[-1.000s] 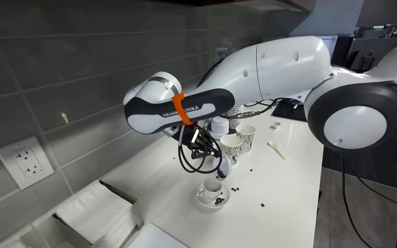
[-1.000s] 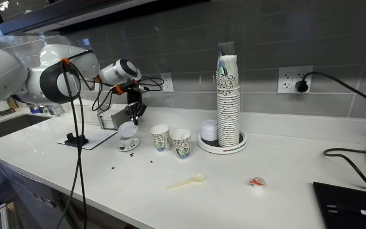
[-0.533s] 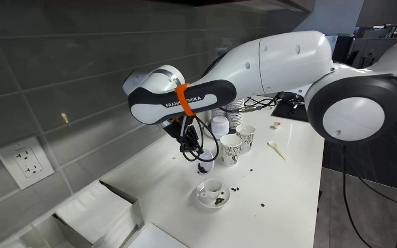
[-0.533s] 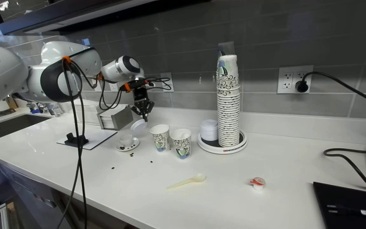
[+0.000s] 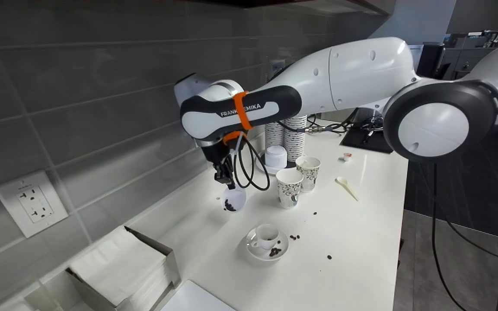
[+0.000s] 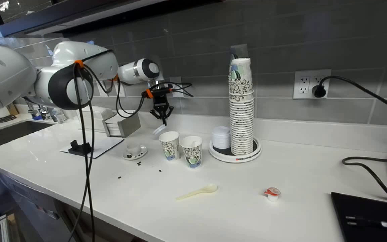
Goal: Lift the coffee lid and pour some of its contents into the tea cup
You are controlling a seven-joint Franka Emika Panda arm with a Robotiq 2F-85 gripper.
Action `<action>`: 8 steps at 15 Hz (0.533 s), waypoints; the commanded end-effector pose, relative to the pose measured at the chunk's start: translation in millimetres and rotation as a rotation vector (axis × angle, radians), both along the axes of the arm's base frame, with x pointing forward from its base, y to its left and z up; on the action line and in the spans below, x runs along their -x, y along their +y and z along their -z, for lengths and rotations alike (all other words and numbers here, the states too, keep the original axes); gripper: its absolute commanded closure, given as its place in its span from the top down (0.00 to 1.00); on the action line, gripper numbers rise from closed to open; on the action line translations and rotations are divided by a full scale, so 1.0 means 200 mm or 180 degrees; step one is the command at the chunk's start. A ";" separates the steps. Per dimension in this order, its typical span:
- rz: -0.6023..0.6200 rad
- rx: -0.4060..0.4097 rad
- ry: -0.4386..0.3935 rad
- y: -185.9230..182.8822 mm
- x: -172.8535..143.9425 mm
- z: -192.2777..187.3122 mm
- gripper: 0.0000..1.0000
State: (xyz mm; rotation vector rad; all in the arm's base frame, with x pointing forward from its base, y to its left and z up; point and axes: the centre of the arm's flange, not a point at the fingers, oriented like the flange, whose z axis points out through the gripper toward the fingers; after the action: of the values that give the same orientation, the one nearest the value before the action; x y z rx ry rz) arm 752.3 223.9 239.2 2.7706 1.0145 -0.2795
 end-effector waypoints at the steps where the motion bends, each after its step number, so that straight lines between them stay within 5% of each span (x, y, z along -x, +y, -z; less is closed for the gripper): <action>1: -0.0137 -0.0437 -0.0022 -0.14 0.20 0.08 0.00; 8: -0.0256 -0.0585 -0.0031 -0.06 0.25 0.18 0.00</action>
State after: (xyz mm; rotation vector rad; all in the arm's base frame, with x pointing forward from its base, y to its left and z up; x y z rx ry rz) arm 754.5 224.6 201.1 2.8678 1.1504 -0.1970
